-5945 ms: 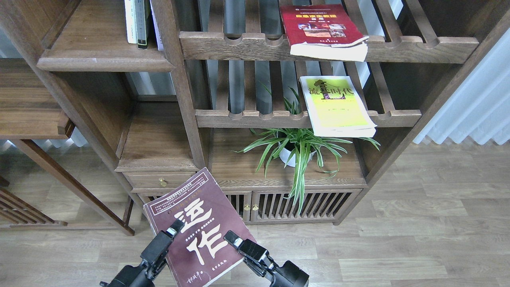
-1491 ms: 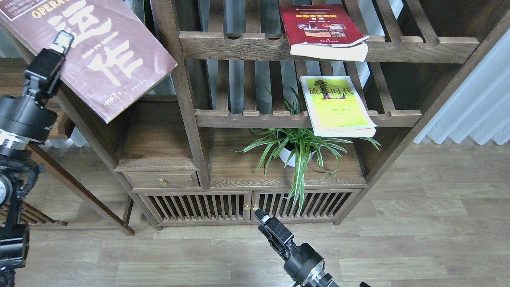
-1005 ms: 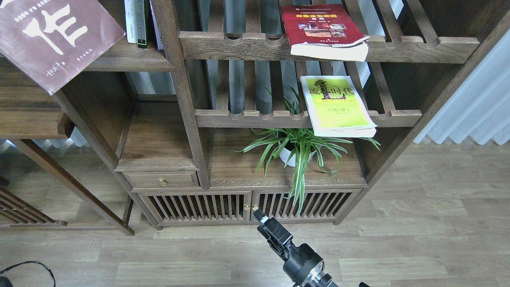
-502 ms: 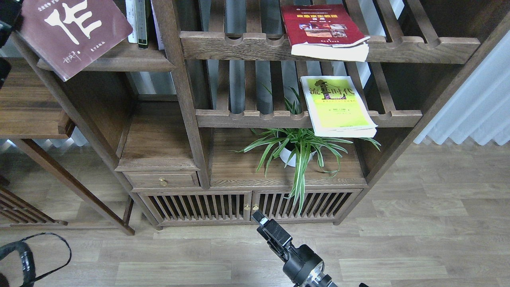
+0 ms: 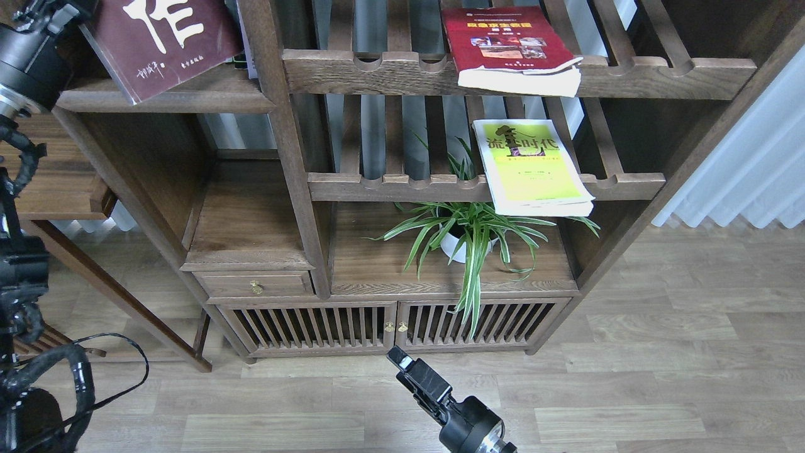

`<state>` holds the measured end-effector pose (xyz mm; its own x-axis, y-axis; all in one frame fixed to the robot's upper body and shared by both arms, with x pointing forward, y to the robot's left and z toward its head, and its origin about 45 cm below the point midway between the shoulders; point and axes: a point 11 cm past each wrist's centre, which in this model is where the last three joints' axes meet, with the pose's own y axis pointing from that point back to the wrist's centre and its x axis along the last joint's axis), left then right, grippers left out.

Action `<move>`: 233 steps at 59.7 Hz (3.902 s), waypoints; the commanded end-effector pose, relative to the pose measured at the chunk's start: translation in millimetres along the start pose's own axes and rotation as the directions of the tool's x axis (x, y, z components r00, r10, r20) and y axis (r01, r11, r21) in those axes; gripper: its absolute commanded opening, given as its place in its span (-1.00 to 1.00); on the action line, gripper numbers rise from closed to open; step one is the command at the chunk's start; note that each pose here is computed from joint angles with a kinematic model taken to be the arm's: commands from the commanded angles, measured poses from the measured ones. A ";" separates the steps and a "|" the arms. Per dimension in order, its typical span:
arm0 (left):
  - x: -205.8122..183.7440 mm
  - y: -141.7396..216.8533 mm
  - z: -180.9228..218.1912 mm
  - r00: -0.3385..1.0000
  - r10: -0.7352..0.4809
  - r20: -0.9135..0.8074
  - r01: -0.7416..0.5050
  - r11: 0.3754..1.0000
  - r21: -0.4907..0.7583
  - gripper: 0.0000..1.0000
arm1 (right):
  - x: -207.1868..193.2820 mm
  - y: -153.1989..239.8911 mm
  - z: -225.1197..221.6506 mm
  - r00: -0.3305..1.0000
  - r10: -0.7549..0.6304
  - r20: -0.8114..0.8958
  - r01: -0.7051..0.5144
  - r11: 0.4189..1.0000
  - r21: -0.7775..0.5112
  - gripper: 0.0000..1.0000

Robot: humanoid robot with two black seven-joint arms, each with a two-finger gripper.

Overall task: Organize books on shelf
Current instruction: 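Push the maroon book onto the upper shelf with the left gripper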

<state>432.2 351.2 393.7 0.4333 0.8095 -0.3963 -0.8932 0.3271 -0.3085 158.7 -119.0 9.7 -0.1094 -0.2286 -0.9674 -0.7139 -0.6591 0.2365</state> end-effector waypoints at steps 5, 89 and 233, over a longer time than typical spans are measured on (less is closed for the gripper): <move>8.1 7.3 25.5 1.000 0.000 0.018 0.000 1.000 -0.027 -1.00 | 10.4 4.6 -0.1 0.999 0.034 0.002 -0.034 0.999 0.002 0.96; 9.0 -54.9 11.4 0.938 0.019 0.345 0.048 0.982 -0.183 -1.00 | -7.8 -6.7 -3.7 1.000 -0.025 -0.009 0.025 1.000 -0.002 0.96; 37.2 -71.9 -69.0 0.960 0.091 0.263 -0.078 0.995 -0.062 -0.89 | -7.4 -5.7 -6.4 1.000 -0.023 -0.003 0.023 1.000 0.014 0.96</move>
<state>520.9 326.8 342.8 0.2966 0.9371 -0.1840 -0.9151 0.2239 -0.3353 168.4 -118.1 16.3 -0.0896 -0.2153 -0.9724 -0.7255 -0.6548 0.2118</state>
